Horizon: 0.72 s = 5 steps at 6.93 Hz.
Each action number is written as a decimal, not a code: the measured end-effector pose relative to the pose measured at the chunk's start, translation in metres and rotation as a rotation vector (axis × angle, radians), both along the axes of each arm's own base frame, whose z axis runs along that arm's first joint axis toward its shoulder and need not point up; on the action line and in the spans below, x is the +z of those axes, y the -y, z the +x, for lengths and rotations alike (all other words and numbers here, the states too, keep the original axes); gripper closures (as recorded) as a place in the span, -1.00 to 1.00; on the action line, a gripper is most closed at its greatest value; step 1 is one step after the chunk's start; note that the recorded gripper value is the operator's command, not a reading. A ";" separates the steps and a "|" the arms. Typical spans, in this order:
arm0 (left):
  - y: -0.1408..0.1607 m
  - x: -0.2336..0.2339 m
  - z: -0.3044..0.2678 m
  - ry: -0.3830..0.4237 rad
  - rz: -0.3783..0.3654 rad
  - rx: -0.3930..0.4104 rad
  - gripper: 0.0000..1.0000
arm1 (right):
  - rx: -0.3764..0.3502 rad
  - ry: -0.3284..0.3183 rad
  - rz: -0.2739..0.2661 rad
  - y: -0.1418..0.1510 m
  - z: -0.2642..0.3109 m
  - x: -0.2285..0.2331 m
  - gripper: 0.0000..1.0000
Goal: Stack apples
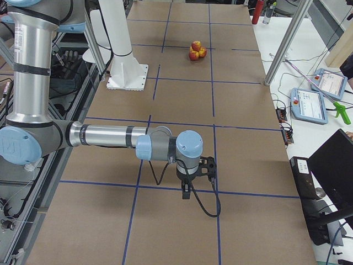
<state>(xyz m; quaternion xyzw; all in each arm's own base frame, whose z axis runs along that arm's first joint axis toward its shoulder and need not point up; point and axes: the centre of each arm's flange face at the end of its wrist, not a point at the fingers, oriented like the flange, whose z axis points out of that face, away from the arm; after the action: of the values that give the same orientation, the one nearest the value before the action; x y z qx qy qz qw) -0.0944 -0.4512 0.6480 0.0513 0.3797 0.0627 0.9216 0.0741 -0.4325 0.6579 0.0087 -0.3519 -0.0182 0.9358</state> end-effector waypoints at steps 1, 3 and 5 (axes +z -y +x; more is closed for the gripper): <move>0.001 0.000 0.000 -0.001 -0.003 -0.002 -1.00 | 0.000 0.000 0.000 0.000 0.000 0.000 -1.00; 0.001 0.000 0.000 -0.002 -0.008 0.000 -1.00 | 0.000 0.000 0.000 0.000 0.000 0.000 -1.00; -0.002 0.004 0.001 -0.003 -0.014 0.004 -1.00 | 0.000 0.000 0.000 0.000 0.000 0.000 -1.00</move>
<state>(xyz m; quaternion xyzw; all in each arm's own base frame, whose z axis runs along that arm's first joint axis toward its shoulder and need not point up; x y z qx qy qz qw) -0.0936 -0.4496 0.6515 0.0441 0.3814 0.0618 0.9213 0.0741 -0.4325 0.6579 0.0087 -0.3519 -0.0180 0.9358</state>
